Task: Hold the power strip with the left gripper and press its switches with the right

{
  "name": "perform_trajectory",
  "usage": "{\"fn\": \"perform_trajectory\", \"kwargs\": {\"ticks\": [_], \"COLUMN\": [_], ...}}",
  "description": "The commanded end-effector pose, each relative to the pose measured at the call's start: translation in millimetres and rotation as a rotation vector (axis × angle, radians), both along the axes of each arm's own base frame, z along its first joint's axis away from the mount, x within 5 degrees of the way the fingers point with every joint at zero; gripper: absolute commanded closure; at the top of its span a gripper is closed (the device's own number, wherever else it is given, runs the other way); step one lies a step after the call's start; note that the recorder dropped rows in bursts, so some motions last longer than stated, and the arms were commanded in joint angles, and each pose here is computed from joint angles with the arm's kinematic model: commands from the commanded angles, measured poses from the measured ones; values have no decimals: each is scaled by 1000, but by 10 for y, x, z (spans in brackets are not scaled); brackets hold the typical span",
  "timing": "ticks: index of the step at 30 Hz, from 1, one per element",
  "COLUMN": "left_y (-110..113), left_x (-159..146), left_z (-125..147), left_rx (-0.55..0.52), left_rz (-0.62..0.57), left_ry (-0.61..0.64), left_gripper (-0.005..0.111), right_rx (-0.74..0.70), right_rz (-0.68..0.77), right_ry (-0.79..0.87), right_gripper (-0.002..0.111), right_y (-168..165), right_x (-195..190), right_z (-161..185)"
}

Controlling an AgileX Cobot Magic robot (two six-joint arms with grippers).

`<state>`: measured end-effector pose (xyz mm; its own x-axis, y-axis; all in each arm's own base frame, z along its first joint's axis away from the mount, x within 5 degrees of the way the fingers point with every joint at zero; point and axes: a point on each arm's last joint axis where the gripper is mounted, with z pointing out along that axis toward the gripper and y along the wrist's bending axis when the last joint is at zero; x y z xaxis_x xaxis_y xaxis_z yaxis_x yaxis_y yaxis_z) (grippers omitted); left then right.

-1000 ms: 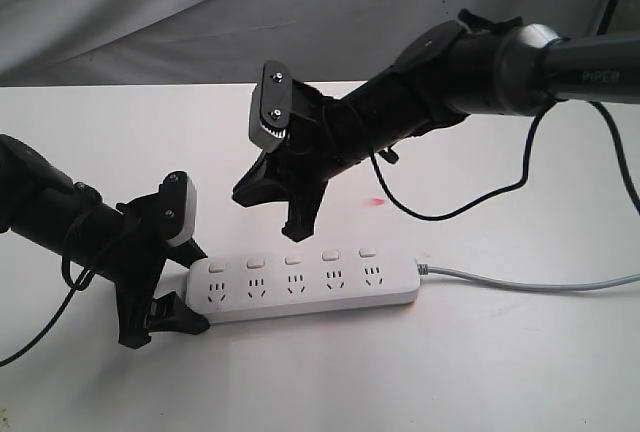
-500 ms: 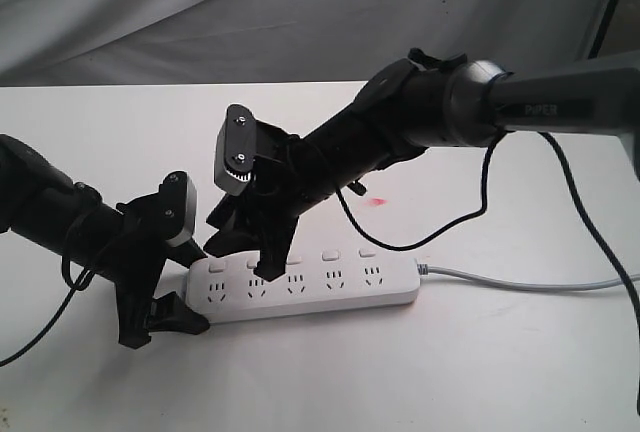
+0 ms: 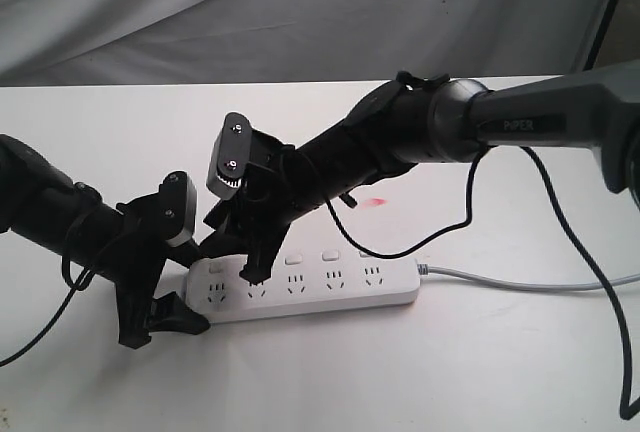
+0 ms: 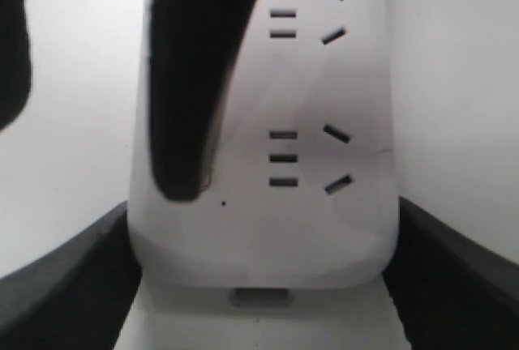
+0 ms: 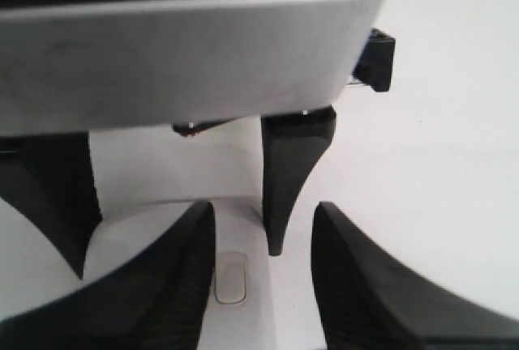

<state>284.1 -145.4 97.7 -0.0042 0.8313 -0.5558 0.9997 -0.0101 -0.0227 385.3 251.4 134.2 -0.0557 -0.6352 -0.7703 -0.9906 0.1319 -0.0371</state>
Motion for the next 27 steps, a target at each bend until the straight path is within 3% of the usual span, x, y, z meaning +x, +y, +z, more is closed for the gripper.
{"fn": "perform_trajectory", "kwargs": {"ticks": [1,27], "left_y": [-24,-24], "left_x": [7,7], "left_z": [7,7], "left_rx": [-4,-4], "left_rz": [-4,-4], "left_ry": [-5,-5], "left_gripper": [50,50], "right_rx": [-7,-57], "right_rz": [19,46], "right_ry": [-53,-99], "right_gripper": [71,71], "right_y": [25,49], "right_x": [17,30], "right_z": [-28,-247]}}
